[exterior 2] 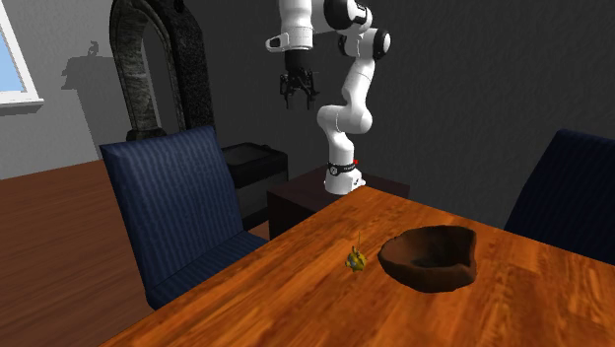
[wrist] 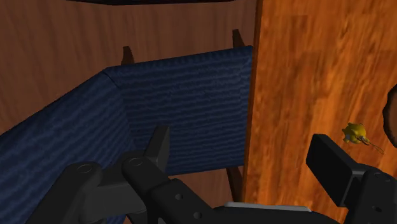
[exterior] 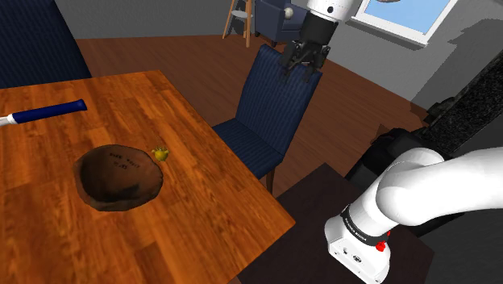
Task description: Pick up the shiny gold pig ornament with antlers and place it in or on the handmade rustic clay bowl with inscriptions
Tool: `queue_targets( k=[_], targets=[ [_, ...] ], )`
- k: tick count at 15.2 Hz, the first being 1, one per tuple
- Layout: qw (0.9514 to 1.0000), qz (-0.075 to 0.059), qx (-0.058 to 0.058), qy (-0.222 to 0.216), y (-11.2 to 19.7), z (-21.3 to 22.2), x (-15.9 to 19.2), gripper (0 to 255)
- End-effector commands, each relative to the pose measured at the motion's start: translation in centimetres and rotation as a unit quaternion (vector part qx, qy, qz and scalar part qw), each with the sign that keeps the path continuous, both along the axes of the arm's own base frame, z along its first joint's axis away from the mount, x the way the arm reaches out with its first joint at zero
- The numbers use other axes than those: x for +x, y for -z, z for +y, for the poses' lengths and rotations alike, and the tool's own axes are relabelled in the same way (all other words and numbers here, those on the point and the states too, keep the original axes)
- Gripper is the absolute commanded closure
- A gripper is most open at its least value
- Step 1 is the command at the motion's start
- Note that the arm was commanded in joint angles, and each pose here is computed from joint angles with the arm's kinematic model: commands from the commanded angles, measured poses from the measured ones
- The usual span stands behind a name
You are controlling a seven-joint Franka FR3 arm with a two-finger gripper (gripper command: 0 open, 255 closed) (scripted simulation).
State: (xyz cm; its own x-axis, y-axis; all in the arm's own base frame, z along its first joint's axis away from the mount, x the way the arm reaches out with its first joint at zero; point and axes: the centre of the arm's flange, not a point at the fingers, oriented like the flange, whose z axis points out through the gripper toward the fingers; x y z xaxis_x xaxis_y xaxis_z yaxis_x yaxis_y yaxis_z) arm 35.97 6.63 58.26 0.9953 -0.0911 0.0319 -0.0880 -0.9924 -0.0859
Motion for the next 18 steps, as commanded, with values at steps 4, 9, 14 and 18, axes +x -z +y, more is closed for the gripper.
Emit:
queue_targets(
  k=[4, 9, 14, 18],
  targets=[
    [0.9998, 0.015, 0.01, -0.003, 3.8, 4.3, 4.0, 0],
    [0.9994, 0.029, 0.018, -0.005, 7.4, 8.7, 7.5, 0],
    [0.9986, 0.044, 0.027, -0.008, 11.0, 13.2, 10.8, 0],
    [0.9978, 0.056, 0.035, -0.011, 13.9, 16.9, 13.4, 0]
  ],
)
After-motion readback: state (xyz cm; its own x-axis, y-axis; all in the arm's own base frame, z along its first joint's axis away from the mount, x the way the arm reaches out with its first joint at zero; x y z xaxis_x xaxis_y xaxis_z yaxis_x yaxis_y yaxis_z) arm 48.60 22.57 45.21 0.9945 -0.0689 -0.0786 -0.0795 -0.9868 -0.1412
